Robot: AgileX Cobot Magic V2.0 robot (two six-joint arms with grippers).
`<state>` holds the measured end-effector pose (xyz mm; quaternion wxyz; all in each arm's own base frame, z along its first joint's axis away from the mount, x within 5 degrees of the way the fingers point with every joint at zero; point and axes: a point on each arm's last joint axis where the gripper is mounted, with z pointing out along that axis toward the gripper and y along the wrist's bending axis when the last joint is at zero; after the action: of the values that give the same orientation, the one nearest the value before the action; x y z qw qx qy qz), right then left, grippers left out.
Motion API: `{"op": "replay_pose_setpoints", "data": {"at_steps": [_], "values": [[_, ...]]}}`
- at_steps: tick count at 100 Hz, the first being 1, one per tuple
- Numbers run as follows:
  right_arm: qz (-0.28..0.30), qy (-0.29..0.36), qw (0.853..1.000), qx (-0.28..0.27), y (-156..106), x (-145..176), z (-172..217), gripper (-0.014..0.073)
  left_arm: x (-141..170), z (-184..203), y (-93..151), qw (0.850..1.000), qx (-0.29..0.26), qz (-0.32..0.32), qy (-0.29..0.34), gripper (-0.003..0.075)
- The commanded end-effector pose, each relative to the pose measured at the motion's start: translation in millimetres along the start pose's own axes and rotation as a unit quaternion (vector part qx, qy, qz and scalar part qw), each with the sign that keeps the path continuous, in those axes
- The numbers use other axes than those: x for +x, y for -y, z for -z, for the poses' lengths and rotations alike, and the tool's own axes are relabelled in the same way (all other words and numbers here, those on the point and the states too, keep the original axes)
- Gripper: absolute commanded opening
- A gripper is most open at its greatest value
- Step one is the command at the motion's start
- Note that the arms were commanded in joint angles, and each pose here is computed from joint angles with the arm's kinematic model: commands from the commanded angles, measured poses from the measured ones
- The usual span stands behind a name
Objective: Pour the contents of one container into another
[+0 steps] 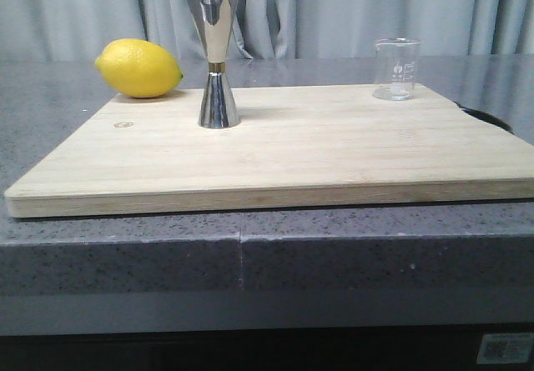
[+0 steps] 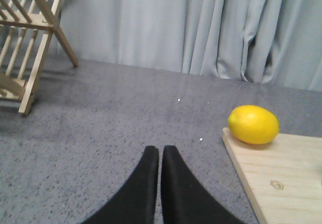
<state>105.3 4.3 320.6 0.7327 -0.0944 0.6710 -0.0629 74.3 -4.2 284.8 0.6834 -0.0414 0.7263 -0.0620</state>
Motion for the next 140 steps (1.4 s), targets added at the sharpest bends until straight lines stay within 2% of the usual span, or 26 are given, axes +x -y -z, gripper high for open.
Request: {"op": "replay_pose_setpoints", "data": {"at_steps": [1,12,27,36,51,76,103,140], "values": [[-0.003,0.026,1.000,-0.009,0,-11,1,-0.0046,-4,5,-4,0.999,-0.019,0.011,0.039,-0.0019],[-0.003,0.026,1.000,-0.009,0,-11,1,-0.0046,8,7,-9,0.997,-0.033,0.017,0.072,-0.0019],[-0.003,0.026,1.000,-0.009,0,-11,1,-0.0046,26,12,-11,0.988,-0.016,0.043,0.146,-0.0019],[-0.003,0.026,1.000,-0.009,0,-11,1,-0.0046,41,14,-13,0.985,-0.010,0.054,0.163,-0.0019],[-0.003,0.026,1.000,-0.009,0,-11,1,-0.0046,63,14,-15,0.985,-0.001,0.066,0.161,-0.0019],[-0.003,0.026,1.000,-0.009,0,-11,1,-0.0046,65,18,-9,0.985,0.051,0.043,0.158,-0.0019],[-0.003,0.026,1.000,-0.009,0,-11,1,-0.0046,70,16,-10,0.990,0.042,0.041,0.126,-0.0019],[-0.003,0.026,1.000,-0.009,0,-11,1,-0.0046,71,16,-9,0.991,0.042,-0.021,0.127,-0.0019]]}}
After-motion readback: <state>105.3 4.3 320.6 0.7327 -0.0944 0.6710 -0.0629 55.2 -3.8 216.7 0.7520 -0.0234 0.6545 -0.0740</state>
